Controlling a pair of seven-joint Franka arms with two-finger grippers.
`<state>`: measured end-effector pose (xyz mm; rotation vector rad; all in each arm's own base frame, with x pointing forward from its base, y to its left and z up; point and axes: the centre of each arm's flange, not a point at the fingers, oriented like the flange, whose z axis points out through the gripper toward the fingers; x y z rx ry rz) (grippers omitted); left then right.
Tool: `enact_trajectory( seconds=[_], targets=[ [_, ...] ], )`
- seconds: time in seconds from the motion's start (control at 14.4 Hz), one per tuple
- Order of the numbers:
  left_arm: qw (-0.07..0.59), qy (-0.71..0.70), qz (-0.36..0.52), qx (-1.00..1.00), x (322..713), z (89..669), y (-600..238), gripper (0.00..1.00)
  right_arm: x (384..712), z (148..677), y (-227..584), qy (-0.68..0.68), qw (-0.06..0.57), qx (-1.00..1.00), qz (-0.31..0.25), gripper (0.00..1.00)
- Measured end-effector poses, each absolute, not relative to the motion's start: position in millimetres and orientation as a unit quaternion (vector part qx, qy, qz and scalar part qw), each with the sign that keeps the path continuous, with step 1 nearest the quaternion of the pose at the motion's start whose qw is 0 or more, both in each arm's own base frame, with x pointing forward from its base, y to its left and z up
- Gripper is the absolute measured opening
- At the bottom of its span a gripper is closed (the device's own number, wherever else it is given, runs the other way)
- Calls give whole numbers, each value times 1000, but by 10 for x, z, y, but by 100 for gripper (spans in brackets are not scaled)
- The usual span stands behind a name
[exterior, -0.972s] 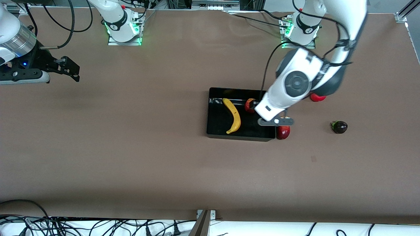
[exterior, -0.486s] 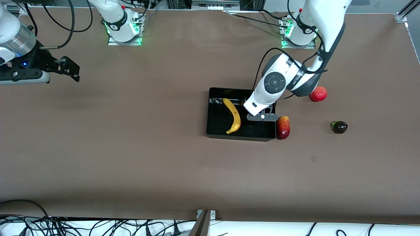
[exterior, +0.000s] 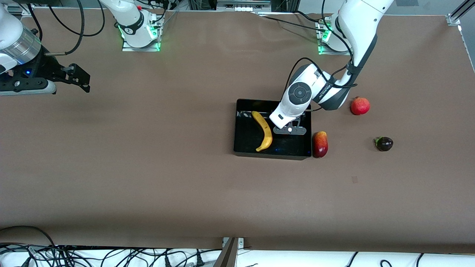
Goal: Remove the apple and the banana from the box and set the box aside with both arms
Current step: 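Lift the apple out and set it on the table beside the mango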
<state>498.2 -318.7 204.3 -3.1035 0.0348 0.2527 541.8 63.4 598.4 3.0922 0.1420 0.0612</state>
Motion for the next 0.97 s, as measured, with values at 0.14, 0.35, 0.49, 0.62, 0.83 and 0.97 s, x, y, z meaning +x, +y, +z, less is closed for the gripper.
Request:
enact_trajectory(
  seconds=[0.14, 0.35, 0.49, 0.62, 0.83, 0.97],
  targets=[
    [15, 10, 83, -996, 4962, 2019, -3194, 84, 5418, 5984, 634, 46, 23, 998, 20, 100],
    [15, 9, 82, -997, 4964, 2035, -3201, 70, 5418, 5984, 634, 46, 23, 998, 20, 100],
    [17, 7, 81, -997, 5007, 2118, -3203, 70, 5418, 5984, 634, 46, 23, 998, 20, 100],
    [37, 3, 95, -995, 5122, 2425, -3182, 70, 5418, 5984, 634, 46, 23, 998, 20, 100],
    [65, -7, 111, -992, 5382, 3162, -2940, 70, 5418, 5984, 634, 46, 23, 998, 20, 100],
    [69, 1, 123, -990, 5578, 3511, -2512, 70, 5418, 5984, 634, 46, 23, 998, 20, 100]
  ],
)
